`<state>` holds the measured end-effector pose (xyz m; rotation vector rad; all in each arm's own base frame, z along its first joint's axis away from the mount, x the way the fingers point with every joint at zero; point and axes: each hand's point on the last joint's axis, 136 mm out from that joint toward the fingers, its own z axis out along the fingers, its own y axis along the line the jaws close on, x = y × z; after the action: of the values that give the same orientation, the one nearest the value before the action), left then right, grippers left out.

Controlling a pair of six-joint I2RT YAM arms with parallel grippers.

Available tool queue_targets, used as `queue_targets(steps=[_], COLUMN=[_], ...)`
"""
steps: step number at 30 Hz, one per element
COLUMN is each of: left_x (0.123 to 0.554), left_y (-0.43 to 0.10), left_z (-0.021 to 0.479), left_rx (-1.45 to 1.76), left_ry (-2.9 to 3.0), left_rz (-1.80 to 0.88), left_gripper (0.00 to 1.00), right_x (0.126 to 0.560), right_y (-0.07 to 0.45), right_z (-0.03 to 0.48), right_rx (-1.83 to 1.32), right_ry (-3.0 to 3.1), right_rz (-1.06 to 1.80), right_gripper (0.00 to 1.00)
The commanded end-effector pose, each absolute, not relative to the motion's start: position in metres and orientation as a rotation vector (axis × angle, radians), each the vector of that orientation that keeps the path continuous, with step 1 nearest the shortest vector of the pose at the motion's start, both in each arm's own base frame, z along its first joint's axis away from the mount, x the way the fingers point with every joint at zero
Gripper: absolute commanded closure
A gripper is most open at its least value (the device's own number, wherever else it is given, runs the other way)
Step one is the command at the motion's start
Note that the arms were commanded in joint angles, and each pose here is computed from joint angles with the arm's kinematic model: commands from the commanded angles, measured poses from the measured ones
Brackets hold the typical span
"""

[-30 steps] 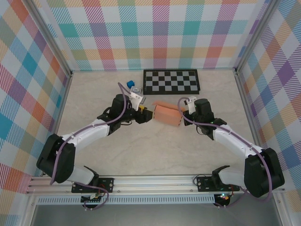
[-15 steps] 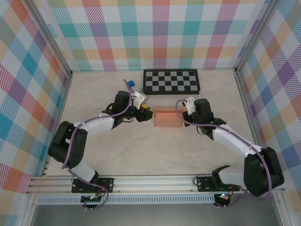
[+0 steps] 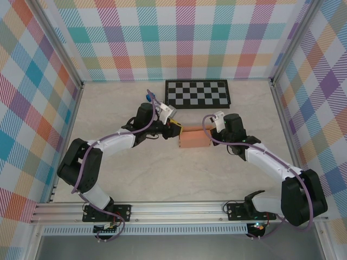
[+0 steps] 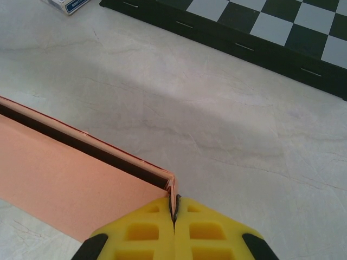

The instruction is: Fold the paper box

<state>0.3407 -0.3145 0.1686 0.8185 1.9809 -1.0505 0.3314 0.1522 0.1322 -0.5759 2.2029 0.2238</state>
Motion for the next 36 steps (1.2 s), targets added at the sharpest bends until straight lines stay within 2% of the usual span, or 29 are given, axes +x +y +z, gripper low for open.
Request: queue_targets(steps=[1, 5, 9, 12, 15, 18, 24, 26, 29, 33, 36], left_x=[0.338, 0.333, 0.325, 0.316, 0.314, 0.319, 0.322, 0.325, 0.327, 0.331, 0.331], left_y=[-0.323, -0.321, -0.309, -0.303, -0.298, -0.302, -0.314, -0.312, -0.309, -0.303, -0.299], left_z=[0.174, 0.173, 0.176, 0.173, 0.167, 0.166, 0.159, 0.155, 0.152, 0.16, 0.175], left_rx=[0.828, 0.829, 0.863, 0.907, 0.912, 0.908, 0.94, 0.928, 0.915, 0.904, 0.929], left_ry=[1.974, 1.994, 2.001, 2.027, 2.044, 2.038, 2.048, 2.06, 2.069, 2.044, 1.99], left_rz=[-1.109, -1.108, -1.057, -1.044, -1.023, -1.019, -0.978, -0.953, -0.917, -0.858, -0.816], left_gripper=[0.69, 0.68, 0.58, 0.58, 0.6, 0.67, 0.66, 0.7, 0.72, 0.6, 0.58], right_x=[0.336, 0.336, 0.336, 0.337, 0.337, 0.338, 0.339, 0.338, 0.337, 0.336, 0.335], right_y=[0.155, 0.152, 0.15, 0.15, 0.15, 0.151, 0.151, 0.15, 0.149, 0.147, 0.148], right_z=[0.143, 0.14, 0.139, 0.139, 0.14, 0.14, 0.141, 0.141, 0.142, 0.139, 0.139], right_rx=[-0.566, -0.522, -0.51, -0.509, -0.507, -0.506, -0.499, -0.497, -0.496, -0.495, -0.498], right_ry=[2.187, 2.205, 2.213, 2.214, 2.21, 2.209, 2.215, 2.216, 2.217, 2.222, 2.223], right_rz=[0.223, 0.224, 0.215, 0.21, 0.21, 0.215, 0.216, 0.213, 0.209, 0.201, 0.202], right_gripper=[1.0, 1.0, 1.0, 1.0, 1.0, 1.0, 1.0, 1.0, 1.0, 1.0, 1.0])
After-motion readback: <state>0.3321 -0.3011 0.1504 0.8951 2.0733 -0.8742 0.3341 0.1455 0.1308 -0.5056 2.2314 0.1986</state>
